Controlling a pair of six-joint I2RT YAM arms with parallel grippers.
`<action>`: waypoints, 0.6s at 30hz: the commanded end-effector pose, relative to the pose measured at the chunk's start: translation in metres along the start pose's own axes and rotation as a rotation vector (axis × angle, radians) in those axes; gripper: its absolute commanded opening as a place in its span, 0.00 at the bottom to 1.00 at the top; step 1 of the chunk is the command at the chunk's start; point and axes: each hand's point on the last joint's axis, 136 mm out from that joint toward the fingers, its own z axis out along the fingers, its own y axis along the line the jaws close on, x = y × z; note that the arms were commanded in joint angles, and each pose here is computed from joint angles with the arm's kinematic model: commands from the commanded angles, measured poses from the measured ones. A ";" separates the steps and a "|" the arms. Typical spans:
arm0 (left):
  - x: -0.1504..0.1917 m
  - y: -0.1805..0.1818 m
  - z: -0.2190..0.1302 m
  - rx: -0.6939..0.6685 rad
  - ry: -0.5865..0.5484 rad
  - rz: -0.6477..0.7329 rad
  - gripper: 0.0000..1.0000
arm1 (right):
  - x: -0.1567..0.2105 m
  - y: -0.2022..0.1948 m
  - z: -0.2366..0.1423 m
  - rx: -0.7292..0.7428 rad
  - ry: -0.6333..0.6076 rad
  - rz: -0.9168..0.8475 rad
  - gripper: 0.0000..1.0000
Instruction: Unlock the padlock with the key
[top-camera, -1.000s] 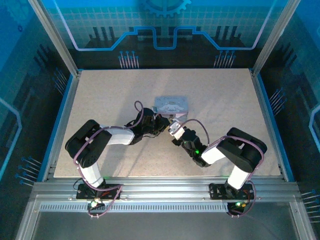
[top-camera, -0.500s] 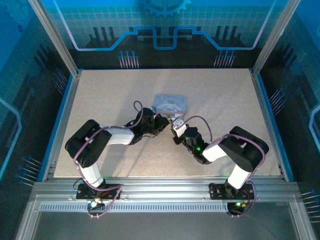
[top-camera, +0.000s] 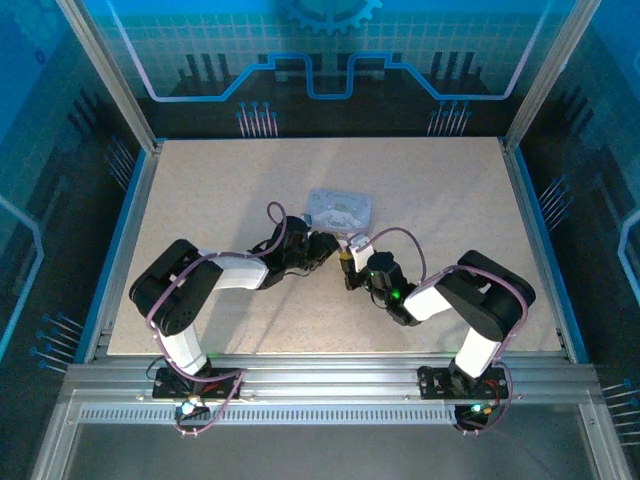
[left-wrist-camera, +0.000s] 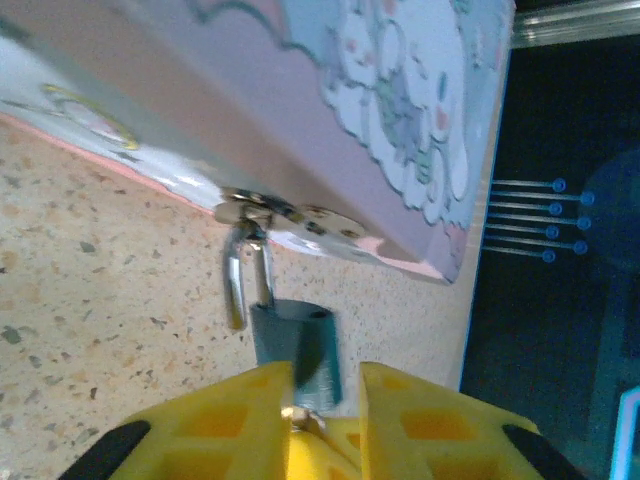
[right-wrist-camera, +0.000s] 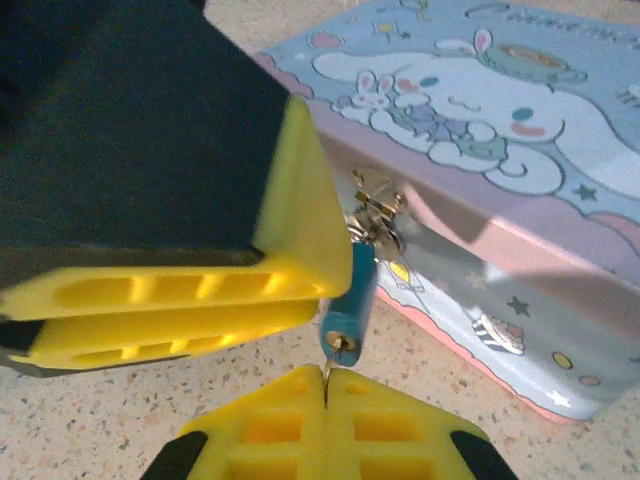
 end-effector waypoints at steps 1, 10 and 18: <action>-0.003 -0.021 -0.012 0.027 -0.014 0.077 0.33 | 0.000 0.003 0.005 -0.026 -0.006 0.064 0.00; -0.013 -0.023 -0.035 -0.001 -0.045 0.129 0.61 | 0.004 0.003 0.008 -0.041 0.006 0.109 0.00; -0.029 -0.032 -0.072 -0.032 -0.089 0.202 0.73 | 0.005 0.005 0.009 -0.064 0.010 0.159 0.00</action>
